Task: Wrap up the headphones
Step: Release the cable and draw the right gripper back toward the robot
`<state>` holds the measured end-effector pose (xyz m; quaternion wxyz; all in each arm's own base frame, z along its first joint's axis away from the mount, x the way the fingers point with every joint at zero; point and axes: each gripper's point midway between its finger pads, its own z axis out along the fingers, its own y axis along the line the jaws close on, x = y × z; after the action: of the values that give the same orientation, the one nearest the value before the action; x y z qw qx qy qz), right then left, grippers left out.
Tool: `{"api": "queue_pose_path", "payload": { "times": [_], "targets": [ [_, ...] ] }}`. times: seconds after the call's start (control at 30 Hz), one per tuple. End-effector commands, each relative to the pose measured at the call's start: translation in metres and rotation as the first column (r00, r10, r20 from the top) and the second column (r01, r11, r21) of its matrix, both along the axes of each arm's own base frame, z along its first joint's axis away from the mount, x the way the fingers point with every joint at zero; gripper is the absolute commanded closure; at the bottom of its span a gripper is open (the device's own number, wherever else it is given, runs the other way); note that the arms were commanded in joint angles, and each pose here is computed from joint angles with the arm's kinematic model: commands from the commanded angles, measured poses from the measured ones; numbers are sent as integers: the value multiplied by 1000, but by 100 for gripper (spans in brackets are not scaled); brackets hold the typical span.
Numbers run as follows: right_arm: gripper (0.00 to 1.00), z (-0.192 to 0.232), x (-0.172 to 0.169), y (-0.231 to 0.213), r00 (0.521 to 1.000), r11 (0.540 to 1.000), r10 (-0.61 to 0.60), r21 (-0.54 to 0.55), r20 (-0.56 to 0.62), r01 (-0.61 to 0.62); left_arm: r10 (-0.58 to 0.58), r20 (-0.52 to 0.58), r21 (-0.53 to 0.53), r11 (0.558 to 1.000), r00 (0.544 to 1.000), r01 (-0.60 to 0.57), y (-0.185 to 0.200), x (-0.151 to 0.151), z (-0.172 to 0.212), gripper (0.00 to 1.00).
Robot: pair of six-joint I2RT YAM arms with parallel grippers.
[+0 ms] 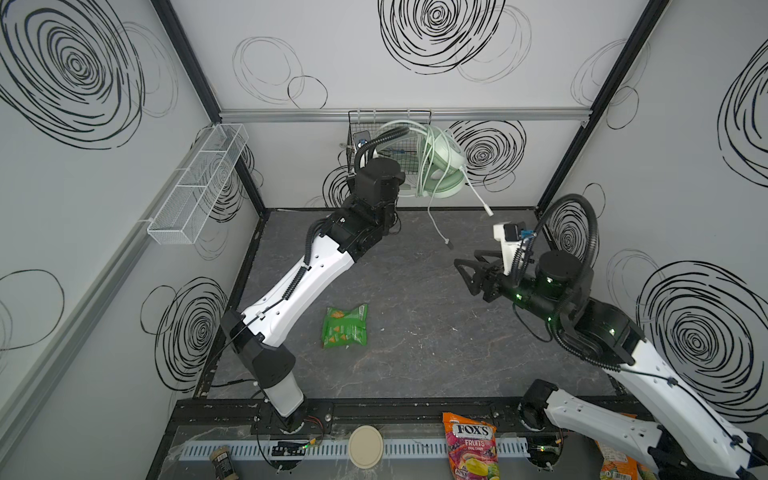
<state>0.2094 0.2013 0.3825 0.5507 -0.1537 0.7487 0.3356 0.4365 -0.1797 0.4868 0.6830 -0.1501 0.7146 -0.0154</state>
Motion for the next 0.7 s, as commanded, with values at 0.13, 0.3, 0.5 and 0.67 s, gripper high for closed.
{"api": "queue_pose_path", "payload": {
  "times": [0.13,0.3,0.5,0.67],
  "targets": [
    [23,-2,-9,13,996,982,77,168,36,-82,-170,101,-282,940,980,192,13,-18,49,100],
    [19,-15,-9,32,988,951,154,275,-32,-139,-304,73,-346,886,950,310,3,-16,42,100],
    [18,-27,-6,40,974,927,213,331,-83,-175,-341,83,-366,864,936,347,5,-26,49,100],
    [18,-30,14,38,965,916,204,381,-168,-127,-350,101,-389,848,931,360,12,-29,55,100]
  ]
}}
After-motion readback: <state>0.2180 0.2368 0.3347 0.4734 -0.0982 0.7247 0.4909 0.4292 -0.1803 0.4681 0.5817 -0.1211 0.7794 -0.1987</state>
